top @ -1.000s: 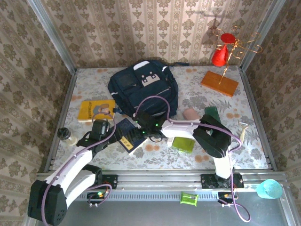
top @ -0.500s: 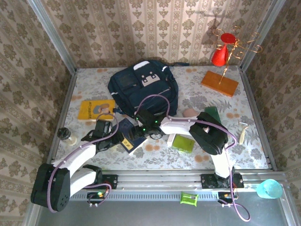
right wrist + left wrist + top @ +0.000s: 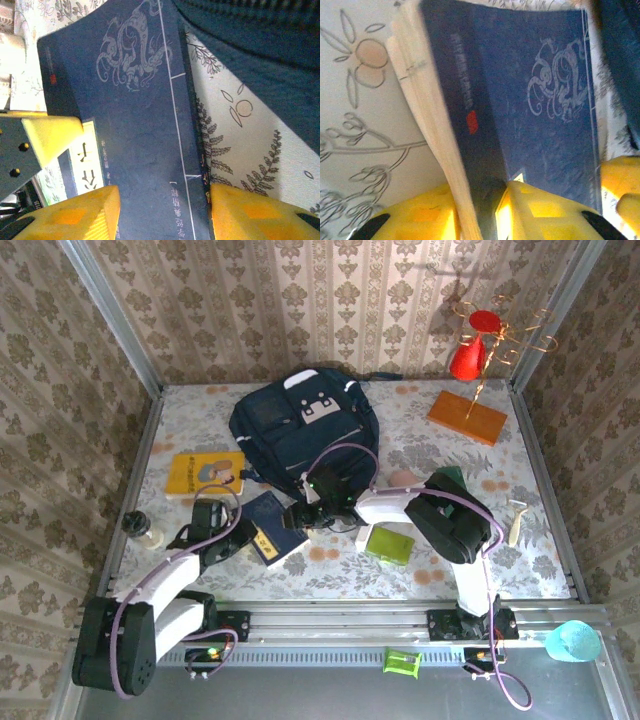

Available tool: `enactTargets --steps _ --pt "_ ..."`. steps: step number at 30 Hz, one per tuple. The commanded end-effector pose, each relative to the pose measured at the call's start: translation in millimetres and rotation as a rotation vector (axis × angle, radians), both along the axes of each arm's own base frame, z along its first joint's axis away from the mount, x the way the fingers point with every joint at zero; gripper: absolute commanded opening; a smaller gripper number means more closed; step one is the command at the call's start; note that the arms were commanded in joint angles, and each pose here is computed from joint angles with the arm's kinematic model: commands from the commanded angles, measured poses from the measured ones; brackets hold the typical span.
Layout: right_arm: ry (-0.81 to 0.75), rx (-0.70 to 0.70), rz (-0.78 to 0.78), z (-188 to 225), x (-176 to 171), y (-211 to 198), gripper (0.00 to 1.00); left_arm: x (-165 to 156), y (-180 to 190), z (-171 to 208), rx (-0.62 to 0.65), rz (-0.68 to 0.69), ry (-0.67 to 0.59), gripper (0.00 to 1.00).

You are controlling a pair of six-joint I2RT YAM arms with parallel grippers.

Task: Pack the student bag

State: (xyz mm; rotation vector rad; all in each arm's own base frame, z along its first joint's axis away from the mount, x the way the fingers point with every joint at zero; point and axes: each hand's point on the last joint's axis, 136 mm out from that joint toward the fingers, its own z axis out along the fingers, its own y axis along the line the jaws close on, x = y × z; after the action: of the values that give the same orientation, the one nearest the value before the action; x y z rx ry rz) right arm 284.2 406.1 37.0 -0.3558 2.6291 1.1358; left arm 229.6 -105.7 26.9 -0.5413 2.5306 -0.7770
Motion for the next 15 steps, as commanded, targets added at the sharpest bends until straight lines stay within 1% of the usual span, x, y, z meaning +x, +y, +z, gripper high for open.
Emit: enactTargets --steps 1,5,8,9,10,11,15 --pt "-0.011 0.083 0.053 24 -12 15 0.51 -3 -23 15 -0.124 -0.077 -0.045 0.22" --pt "-0.013 0.041 0.036 17 -11 8 0.51 -4 -15 20 -0.085 -0.055 -0.072 0.17" --pt "-0.028 0.008 0.028 14 -10 4 0.52 -4 -12 25 -0.07 -0.053 -0.097 0.1" --pt "-0.035 -0.004 0.027 14 -9 1 0.54 -4 -11 27 -0.067 -0.056 -0.105 0.06" --pt "-0.045 -0.013 0.022 16 -7 -2 0.55 -4 -11 29 -0.065 -0.058 -0.112 0.02" --pt "-0.051 -0.022 0.015 18 -5 -5 0.58 -4 -12 31 -0.069 -0.065 -0.12 0.0" --pt "-0.069 -0.047 -0.026 26 7 -25 0.74 -5 -20 48 -0.115 -0.107 -0.169 0.0"
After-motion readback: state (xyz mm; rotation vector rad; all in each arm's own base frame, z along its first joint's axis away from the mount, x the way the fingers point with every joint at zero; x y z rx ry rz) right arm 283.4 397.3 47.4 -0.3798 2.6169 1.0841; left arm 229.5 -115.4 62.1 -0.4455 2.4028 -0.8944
